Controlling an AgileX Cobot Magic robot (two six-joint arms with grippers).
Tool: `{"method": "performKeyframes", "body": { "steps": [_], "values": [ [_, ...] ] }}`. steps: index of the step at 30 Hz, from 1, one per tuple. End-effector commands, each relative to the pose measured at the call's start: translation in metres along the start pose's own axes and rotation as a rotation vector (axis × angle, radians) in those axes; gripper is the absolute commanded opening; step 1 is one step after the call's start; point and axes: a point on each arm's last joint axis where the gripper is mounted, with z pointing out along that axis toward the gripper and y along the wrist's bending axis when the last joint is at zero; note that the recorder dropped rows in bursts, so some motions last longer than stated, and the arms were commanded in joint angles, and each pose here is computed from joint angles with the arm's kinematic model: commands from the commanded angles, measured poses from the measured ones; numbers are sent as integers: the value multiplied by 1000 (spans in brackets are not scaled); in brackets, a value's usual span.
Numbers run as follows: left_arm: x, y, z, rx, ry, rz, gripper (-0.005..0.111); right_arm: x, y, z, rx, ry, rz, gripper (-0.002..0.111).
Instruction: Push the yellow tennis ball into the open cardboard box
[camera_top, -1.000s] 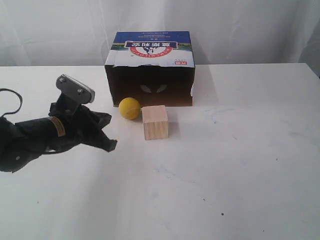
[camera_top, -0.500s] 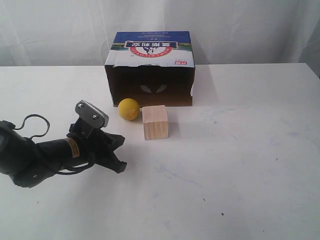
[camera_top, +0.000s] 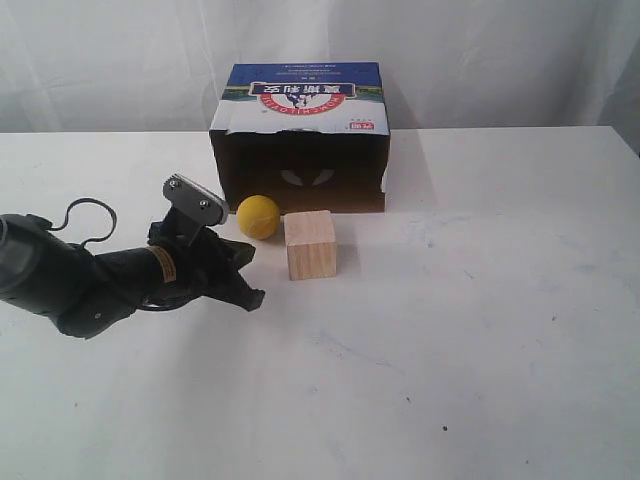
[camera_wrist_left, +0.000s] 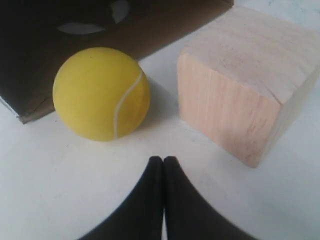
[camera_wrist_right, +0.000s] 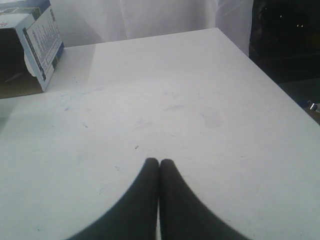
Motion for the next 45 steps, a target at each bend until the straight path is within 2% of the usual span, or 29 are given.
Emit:
{"method": "performKeyframes", "body": {
  "steps": [1, 8, 12, 16, 18, 22, 26, 29, 32, 36, 39, 42, 45],
  "values": [
    [9, 1, 7, 0, 34, -13, 0, -1, 0, 0, -4, -10, -4, 0],
    [17, 4, 14, -49, -17, -22, 0, -1, 0, 0, -4, -10, -4, 0],
    [16, 11, 32, -74, -43, -20, 0, -1, 0, 0, -4, -10, -4, 0],
    [-7, 20, 63, -72, -174, -36, 0, -1, 0, 0, -4, -10, -4, 0],
    [-25, 29, 69, -104, -259, -56, 0, -1, 0, 0, -4, -10, -4, 0],
    [-60, 54, 60, -176, -352, -76, 0, -1, 0, 0, -4, -10, -4, 0],
    [-69, 71, 45, -161, -259, -34, 0, -1, 0, 0, -4, -10, -4, 0],
    [-73, 76, 37, -139, -204, -6, 0, -1, 0, 0, -4, -10, -4, 0],
    [-79, 74, 25, -131, -246, -7, 0, -1, 0, 0, -4, -10, -4, 0],
    [-75, 67, 9, -121, -229, -6, 0, -1, 0, 0, -4, -10, -4, 0],
    [-63, 60, -1, -110, -188, -10, 0, -1, 0, 0, -4, -10, -4, 0],
    [-42, 52, -11, -105, -108, -48, 0, -1, 0, 0, -4, -10, -4, 0],
    [-16, 43, -26, -111, -10, -134, 0, -1, 0, 0, -4, -10, -4, 0]
  ]
}}
